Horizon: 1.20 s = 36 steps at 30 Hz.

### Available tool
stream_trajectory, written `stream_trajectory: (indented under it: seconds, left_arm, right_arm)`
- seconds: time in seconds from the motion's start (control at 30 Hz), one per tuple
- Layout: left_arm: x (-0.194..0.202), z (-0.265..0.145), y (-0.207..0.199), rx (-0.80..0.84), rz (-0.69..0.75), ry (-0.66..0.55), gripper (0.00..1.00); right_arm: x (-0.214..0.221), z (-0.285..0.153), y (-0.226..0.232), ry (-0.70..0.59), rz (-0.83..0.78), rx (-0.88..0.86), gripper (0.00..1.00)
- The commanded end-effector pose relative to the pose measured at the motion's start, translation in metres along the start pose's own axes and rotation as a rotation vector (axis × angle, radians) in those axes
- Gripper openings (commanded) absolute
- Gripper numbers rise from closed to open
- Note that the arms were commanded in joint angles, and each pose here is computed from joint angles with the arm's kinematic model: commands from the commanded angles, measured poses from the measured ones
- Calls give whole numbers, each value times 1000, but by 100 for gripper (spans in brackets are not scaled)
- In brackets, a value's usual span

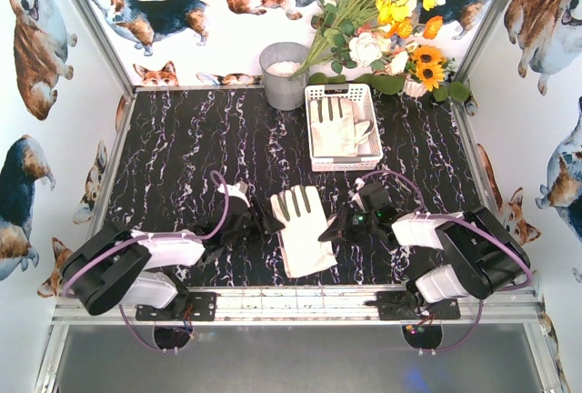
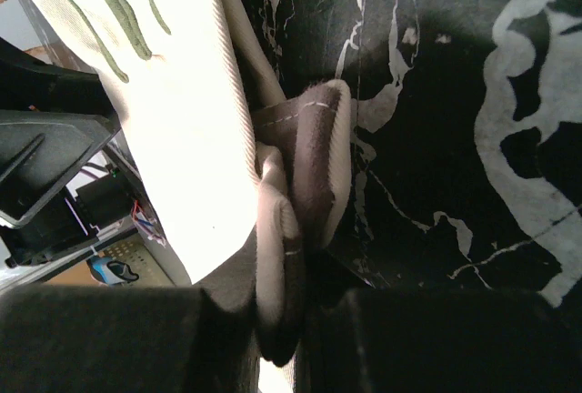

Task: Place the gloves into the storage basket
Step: Pick up the glove from the center of the board.

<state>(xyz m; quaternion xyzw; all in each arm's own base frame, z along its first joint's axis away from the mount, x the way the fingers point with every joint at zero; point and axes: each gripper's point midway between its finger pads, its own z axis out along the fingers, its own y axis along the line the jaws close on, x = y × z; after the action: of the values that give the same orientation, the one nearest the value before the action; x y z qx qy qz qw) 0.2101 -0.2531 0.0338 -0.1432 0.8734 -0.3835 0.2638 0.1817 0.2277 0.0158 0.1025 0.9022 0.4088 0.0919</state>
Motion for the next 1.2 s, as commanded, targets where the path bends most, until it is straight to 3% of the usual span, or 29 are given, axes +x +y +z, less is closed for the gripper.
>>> stream_trajectory:
  seconds: [0.0,0.53,0.87,1.17]
  left_arm:
    - [2,5,1,33,-37,-6,43]
    - [8,17,29,-9,22,-22,33]
    - [1,17,8,79,73,-41,0]
    - [-19,-3,-32,160,127,-122,0]
  right_arm:
    - [-1,4,-32,-34,13,133,0]
    - [-1,4,-30,-34,8,127,0]
    - [-7,-2,-13,-63,-32,64,0]
    - [-19,-40,40,-154,-146,-44,0]
